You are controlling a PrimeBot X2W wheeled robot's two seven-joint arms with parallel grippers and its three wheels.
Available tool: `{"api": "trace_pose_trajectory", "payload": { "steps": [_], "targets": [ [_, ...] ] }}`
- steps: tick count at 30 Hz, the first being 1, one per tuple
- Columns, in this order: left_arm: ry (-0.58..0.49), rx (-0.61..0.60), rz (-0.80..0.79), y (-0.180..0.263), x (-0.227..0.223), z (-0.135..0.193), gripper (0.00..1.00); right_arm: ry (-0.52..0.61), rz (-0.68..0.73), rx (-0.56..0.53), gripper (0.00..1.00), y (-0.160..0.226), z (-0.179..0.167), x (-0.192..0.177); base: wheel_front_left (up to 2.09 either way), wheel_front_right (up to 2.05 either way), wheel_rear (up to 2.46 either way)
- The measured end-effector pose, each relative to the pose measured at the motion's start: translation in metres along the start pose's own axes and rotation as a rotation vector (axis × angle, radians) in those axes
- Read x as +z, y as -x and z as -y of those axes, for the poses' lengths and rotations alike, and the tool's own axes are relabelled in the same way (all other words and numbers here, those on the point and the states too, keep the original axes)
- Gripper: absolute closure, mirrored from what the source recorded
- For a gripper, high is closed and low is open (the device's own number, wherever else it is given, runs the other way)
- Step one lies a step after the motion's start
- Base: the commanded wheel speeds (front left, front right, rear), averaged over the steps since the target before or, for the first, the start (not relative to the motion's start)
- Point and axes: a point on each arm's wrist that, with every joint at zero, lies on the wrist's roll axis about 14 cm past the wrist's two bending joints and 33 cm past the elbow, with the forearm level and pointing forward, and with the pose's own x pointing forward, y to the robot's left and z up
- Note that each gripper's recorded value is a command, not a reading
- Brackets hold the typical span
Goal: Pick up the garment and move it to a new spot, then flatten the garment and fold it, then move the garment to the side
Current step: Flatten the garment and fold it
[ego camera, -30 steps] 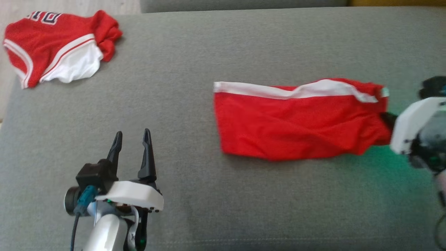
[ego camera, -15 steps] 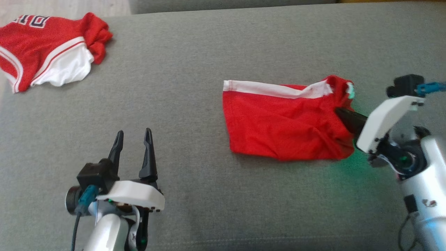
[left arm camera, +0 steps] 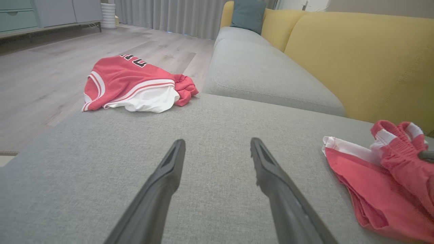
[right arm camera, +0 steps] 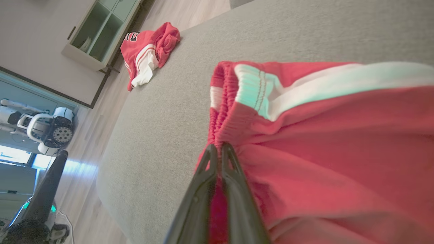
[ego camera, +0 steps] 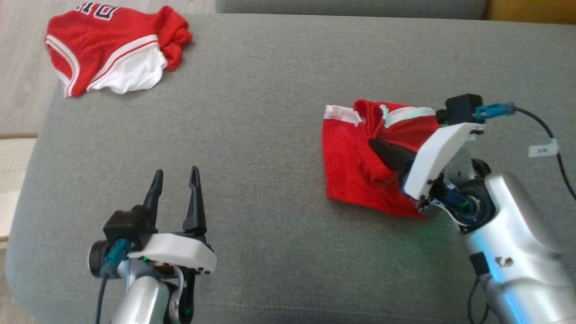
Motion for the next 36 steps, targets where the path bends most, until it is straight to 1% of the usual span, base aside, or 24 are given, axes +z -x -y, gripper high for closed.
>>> {"api": "trace_pose_trajectory", "payload": {
  "steps": [3,9,10,11,12,13,16,20,24,26,29,36],
  "targets": [
    [0.002,0.019,-0.001,0.002,0.000,-0.005,0.00,0.018,-0.011,0.000,1.00,-0.011,-0.004,-0.001,0.00,0.00,0.00],
    [0.011,0.049,-0.011,0.005,-0.003,-0.012,0.00,0.016,-0.056,-0.035,1.00,-0.029,0.005,-0.011,0.00,0.00,0.00],
    [0.011,0.051,-0.011,0.005,-0.004,-0.013,0.00,0.019,-0.050,-0.039,0.92,-0.032,0.005,-0.010,0.00,0.00,0.00],
    [0.010,0.054,-0.012,0.005,-0.004,-0.013,0.00,0.019,-0.044,-0.043,0.63,-0.034,0.005,-0.010,0.00,0.00,0.00],
    [0.010,0.056,-0.012,0.006,-0.004,-0.014,0.00,0.020,-0.043,-0.044,0.28,-0.036,0.005,-0.009,0.00,0.00,0.00],
    [0.010,0.057,-0.013,0.006,-0.004,-0.014,0.00,0.020,-0.038,-0.044,0.00,-0.037,0.004,-0.008,0.00,0.00,0.00],
    [0.012,0.056,-0.013,0.005,-0.004,-0.014,0.00,0.026,-0.024,-0.029,0.00,-0.039,-0.002,-0.004,0.00,0.00,0.00],
    [0.015,0.043,-0.014,0.003,-0.005,-0.009,0.00,0.021,-0.004,0.032,0.00,-0.040,-0.023,-0.002,0.00,0.00,0.00],
    [0.019,0.020,-0.013,0.000,-0.005,-0.002,0.00,0.033,0.078,0.035,0.00,-0.032,-0.024,0.013,0.00,0.00,0.00],
    [0.020,0.005,-0.011,-0.001,-0.004,0.002,0.00,0.059,0.139,0.015,0.00,-0.025,-0.019,0.023,0.00,0.00,0.00],
    [0.023,-0.016,-0.005,-0.004,-0.003,0.009,0.00,0.138,0.254,-0.045,0.00,-0.009,-0.003,0.043,0.00,0.00,0.00],
    [0.028,-0.065,0.024,-0.010,0.007,0.027,0.00,0.268,0.576,-0.188,0.00,0.048,0.025,0.092,0.00,0.00,0.00]
  ]
}}
